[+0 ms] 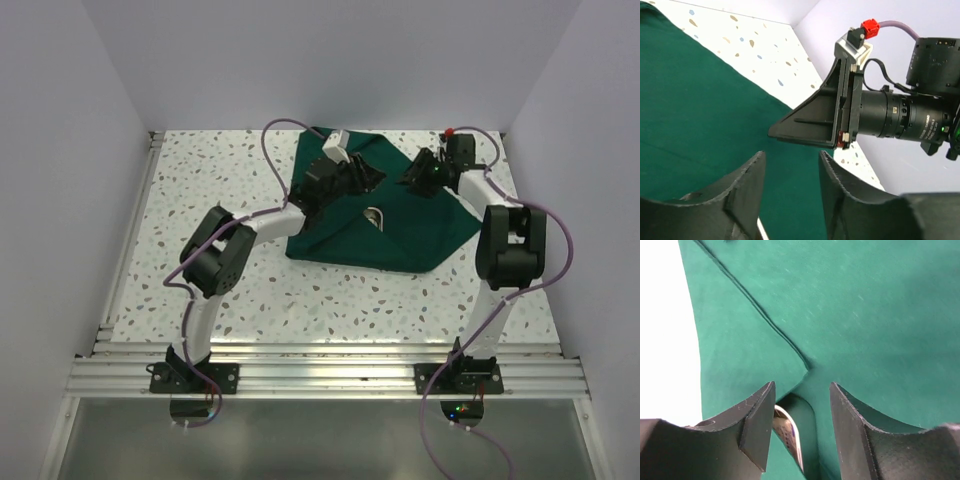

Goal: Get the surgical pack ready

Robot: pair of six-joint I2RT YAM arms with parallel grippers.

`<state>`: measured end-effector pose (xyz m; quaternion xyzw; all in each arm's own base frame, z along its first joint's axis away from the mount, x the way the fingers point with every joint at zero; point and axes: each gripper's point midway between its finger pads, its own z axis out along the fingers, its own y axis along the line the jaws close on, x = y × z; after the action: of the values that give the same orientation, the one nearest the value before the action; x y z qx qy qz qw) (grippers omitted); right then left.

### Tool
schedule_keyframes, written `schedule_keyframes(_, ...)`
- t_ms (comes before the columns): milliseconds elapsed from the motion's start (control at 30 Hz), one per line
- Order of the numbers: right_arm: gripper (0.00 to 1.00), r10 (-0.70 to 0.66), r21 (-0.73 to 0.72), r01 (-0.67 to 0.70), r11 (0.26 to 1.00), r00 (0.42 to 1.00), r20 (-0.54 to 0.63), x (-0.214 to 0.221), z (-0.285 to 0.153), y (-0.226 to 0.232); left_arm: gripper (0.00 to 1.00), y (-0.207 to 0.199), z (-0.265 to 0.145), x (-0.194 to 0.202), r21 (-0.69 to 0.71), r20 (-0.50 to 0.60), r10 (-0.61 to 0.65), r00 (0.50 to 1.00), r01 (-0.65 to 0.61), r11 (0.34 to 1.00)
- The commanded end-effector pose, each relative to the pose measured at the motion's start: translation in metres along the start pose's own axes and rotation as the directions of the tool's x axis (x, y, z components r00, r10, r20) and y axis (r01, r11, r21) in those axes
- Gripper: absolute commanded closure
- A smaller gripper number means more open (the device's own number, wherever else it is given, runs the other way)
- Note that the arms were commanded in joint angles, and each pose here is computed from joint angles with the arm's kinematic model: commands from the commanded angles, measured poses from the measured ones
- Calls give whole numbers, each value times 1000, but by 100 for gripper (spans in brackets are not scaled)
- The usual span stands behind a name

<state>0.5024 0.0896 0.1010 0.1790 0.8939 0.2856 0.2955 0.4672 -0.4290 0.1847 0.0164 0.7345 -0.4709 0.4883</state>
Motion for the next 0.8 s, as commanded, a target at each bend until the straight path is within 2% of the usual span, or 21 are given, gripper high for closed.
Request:
schedule_keyframes(0,48,-7,33,2,999,989,148,-28,-31,1,49,-29,9,-6,100,8,14,1000,-14,995)
schedule_keyframes(33,46,-9,29,4,1000,986,168,-30,-37,3,45,-32,9,-8,106,4,22,1000,-22,994)
schedule_keyframes(133,43,10,0,-10,1000,989,150,-20,-37,1,43,-47,2,-22,132,8,56,998,-56,990)
schedule_keyframes(233,41,31,-92,-23,995,996,84,-7,-32,13,41,-59,-12,-40,127,21,105,994,-107,986)
schedule_keyframes(267,35,40,-118,-31,993,997,73,-5,-28,15,41,-52,-16,-38,90,-9,123,992,-122,988)
schedule_keyframes(400,29,94,-184,-94,978,996,-7,11,-14,22,42,-21,-44,-52,-19,-46,116,992,-116,993)
schedule_keyframes(500,24,113,-173,-117,978,993,-33,20,-4,23,42,8,-71,-54,-103,-57,120,991,-125,987)
schedule_keyframes(767,29,165,-149,-179,972,981,-99,48,31,24,43,48,-120,-47,-274,-101,162,982,-184,944)
